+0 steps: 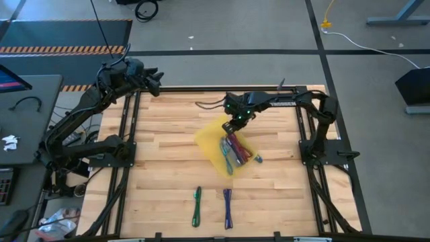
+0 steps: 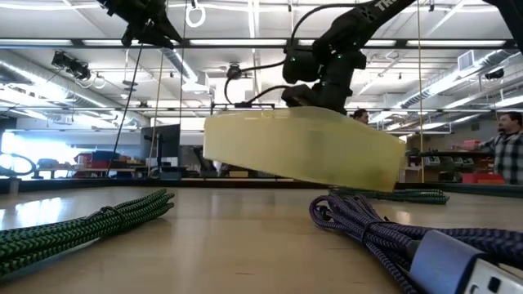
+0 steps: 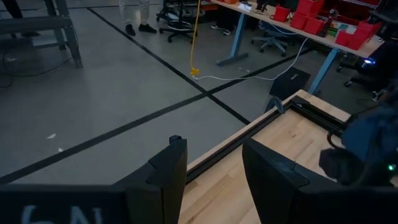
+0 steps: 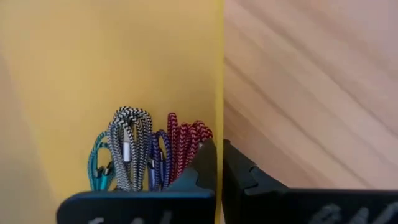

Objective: Pick and place USB-C Cables
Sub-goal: Move the yellow bin to the center of the table

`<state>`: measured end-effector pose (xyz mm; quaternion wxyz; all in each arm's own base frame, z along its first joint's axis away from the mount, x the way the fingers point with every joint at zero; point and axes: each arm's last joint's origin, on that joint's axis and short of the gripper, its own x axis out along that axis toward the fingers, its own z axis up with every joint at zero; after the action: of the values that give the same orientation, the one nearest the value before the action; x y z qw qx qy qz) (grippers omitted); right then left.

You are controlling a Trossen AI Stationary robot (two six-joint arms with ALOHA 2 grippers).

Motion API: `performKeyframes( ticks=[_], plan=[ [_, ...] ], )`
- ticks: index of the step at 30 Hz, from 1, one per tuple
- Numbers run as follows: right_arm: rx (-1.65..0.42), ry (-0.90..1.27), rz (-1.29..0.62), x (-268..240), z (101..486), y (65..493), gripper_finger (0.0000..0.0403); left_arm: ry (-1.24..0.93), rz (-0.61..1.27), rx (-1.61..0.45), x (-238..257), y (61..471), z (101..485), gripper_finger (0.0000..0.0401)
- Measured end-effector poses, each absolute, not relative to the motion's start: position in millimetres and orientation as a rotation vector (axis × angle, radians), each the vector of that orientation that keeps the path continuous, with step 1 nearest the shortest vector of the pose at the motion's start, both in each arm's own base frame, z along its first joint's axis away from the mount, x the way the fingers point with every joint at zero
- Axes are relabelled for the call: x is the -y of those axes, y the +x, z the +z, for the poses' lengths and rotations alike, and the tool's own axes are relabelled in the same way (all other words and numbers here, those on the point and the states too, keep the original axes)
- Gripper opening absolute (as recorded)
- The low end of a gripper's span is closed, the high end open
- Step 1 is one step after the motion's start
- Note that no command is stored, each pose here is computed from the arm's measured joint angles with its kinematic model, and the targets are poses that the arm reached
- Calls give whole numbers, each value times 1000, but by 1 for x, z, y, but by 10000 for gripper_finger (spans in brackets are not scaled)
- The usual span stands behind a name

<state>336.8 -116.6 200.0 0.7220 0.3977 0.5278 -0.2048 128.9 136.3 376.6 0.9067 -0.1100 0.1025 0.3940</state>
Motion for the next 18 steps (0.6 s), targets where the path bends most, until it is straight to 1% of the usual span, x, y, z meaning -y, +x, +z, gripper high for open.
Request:
performKeyframes(
  ticks=[4, 10, 15, 18],
  plan=[
    [-1114, 883, -413, 118, 206, 339, 2, -232, 814, -209, -136, 129, 377, 162],
    [-1133, 825, -288, 106, 203, 346, 2, -246, 815, -204, -136, 129, 377, 162],
    [-1157, 792, -224, 104, 203, 344, 2, -252, 816, -201, -136, 129, 377, 162],
    [-1163, 777, -218, 104, 203, 344, 2, -255, 817, -200, -136, 129, 376, 162]
  ],
)
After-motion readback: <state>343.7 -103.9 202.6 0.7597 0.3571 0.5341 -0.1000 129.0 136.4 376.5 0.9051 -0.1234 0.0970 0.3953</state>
